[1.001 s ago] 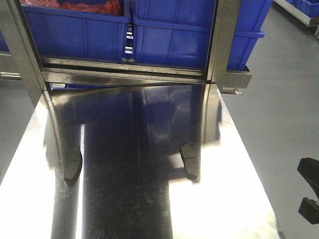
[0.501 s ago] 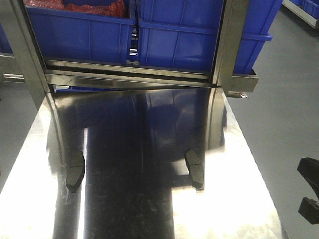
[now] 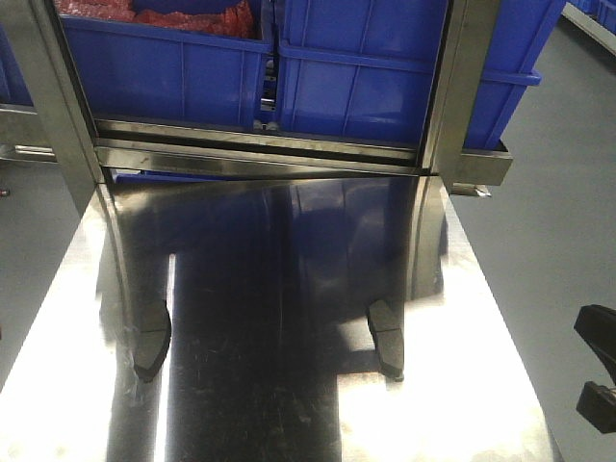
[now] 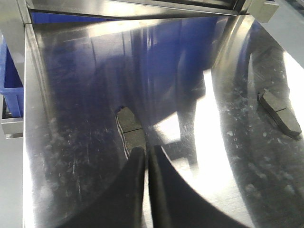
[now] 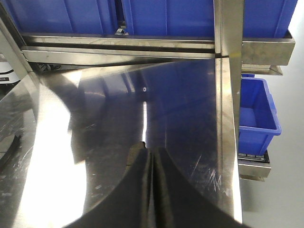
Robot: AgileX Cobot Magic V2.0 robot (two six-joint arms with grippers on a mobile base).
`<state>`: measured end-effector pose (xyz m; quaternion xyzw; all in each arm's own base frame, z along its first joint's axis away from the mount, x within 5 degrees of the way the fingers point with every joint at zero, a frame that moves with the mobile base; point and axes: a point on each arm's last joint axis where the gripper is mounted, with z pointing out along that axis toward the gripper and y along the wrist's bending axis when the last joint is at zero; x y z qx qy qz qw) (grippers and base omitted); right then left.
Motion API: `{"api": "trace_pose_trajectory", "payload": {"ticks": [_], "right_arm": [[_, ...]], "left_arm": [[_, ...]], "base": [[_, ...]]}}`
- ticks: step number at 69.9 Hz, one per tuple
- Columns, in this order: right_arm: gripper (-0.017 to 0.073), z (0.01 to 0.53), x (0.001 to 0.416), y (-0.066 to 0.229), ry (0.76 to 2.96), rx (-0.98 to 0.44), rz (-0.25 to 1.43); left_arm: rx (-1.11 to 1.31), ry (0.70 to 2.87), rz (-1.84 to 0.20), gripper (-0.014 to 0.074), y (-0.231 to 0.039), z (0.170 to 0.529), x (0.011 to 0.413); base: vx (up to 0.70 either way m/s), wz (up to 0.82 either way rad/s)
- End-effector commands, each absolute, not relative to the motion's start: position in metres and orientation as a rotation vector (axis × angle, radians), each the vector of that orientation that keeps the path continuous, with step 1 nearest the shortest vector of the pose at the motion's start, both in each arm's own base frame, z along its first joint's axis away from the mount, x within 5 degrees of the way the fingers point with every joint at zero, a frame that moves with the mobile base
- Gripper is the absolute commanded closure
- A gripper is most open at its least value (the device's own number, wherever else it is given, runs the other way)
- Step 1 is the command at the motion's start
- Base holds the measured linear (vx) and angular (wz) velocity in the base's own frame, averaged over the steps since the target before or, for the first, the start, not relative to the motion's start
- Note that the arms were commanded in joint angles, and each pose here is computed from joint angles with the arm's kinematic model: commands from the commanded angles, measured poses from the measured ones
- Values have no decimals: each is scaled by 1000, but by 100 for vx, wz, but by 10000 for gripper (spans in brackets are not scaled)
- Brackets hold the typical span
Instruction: Move and align brake pads A on conveyor
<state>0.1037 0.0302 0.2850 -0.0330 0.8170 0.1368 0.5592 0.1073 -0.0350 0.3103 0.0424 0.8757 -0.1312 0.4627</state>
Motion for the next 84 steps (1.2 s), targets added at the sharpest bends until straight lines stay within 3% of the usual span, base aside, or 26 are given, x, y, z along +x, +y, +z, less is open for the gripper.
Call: {"api": "trace_pose_trajectory", "payload": {"ticks": [1,84], "right_arm": [[568,300,107,30,1836,-81,325],[568,300,107,30,1836,-81,325]], "left_arm": [[103,2067,-345,600,-37,323,110],[103,2067,-345,600,-37,323,110]], "base": [[0,0],[0,0]]}}
